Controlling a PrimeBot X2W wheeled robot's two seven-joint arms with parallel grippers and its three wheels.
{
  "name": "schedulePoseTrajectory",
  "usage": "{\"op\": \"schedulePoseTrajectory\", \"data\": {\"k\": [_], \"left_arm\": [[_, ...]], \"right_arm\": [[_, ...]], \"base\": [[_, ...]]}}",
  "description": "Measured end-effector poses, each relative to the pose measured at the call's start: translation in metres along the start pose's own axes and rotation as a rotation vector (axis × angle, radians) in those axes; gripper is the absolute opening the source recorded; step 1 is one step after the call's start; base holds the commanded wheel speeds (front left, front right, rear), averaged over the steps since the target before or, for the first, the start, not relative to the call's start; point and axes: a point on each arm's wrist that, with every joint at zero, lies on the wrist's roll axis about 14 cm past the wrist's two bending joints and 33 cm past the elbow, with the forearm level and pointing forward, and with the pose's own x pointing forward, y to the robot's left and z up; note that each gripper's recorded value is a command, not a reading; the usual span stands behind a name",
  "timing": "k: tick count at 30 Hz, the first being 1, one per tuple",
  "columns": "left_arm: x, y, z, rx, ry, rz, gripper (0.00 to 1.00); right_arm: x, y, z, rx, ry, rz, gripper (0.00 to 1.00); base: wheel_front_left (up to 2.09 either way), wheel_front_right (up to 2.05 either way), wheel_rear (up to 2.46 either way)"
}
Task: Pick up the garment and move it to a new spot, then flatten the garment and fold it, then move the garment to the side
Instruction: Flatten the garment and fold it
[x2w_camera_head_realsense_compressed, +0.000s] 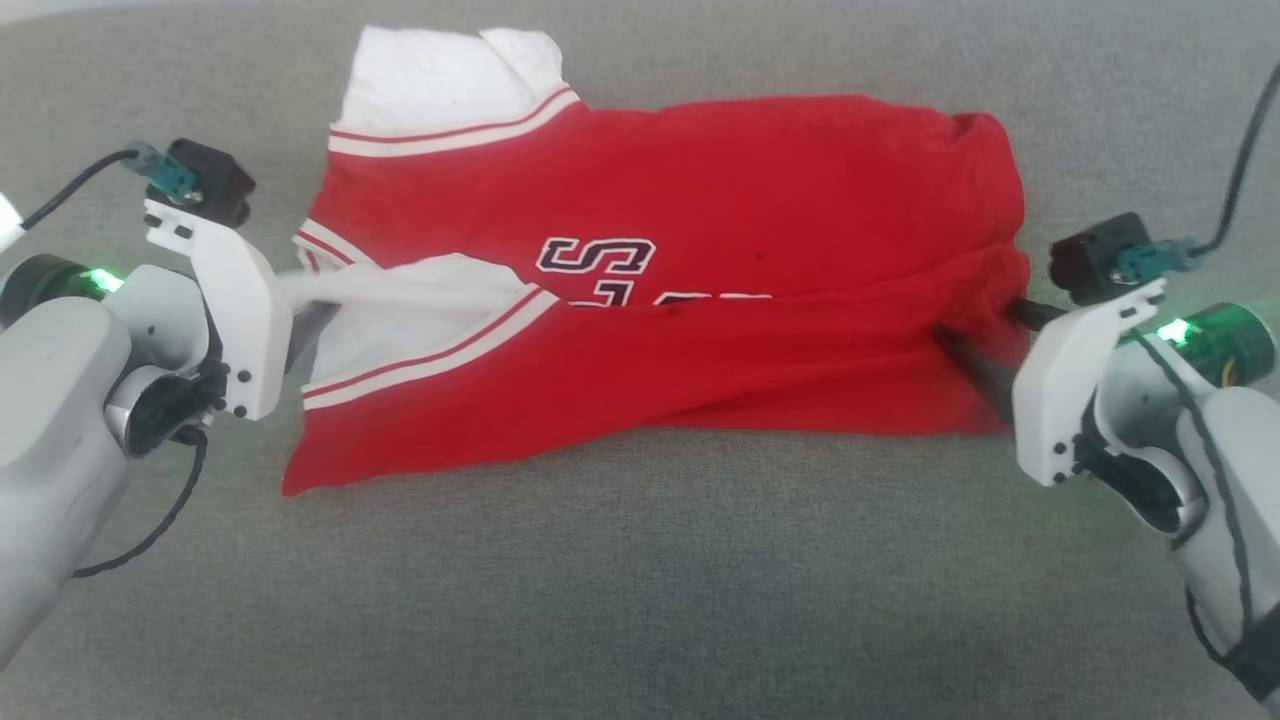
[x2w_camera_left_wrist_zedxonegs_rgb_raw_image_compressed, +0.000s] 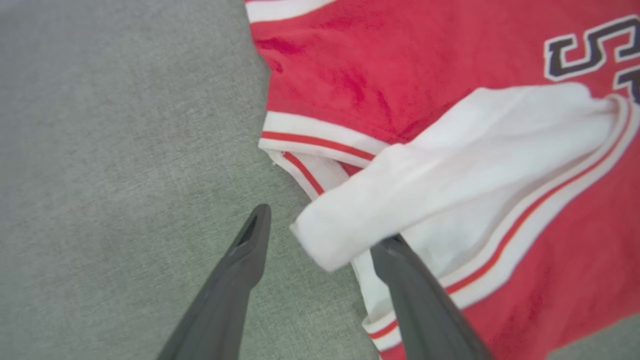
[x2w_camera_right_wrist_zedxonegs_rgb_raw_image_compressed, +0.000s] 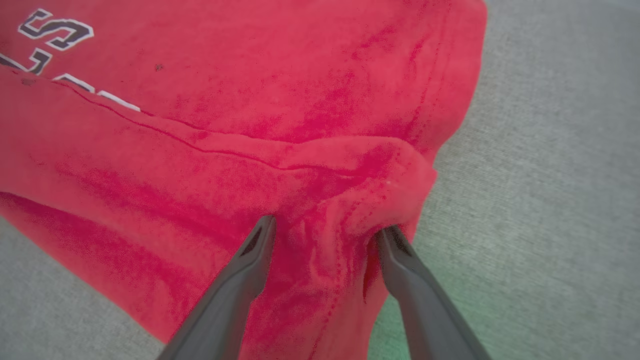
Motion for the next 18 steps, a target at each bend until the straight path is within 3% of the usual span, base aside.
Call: {"op": "schedulePoseTrajectory", "data": {"k": [7,18], "left_arm": [[-0.033,0.005,0.021,0.009,-0.087,0.029,1.00],[-0.057,-0.027,-0.018,-0.037,0.006,-0.028,1.00]], "right_arm": [[-0.023,0.003,0.043,-0.026,-0.187,-0.011,1.00],[-0.088,0.000,0.121,-0.060,-0.729,-0.136,1.00]], "base": [[0.00,0.00,0.00],[0.00,0.00,0.00]]}}
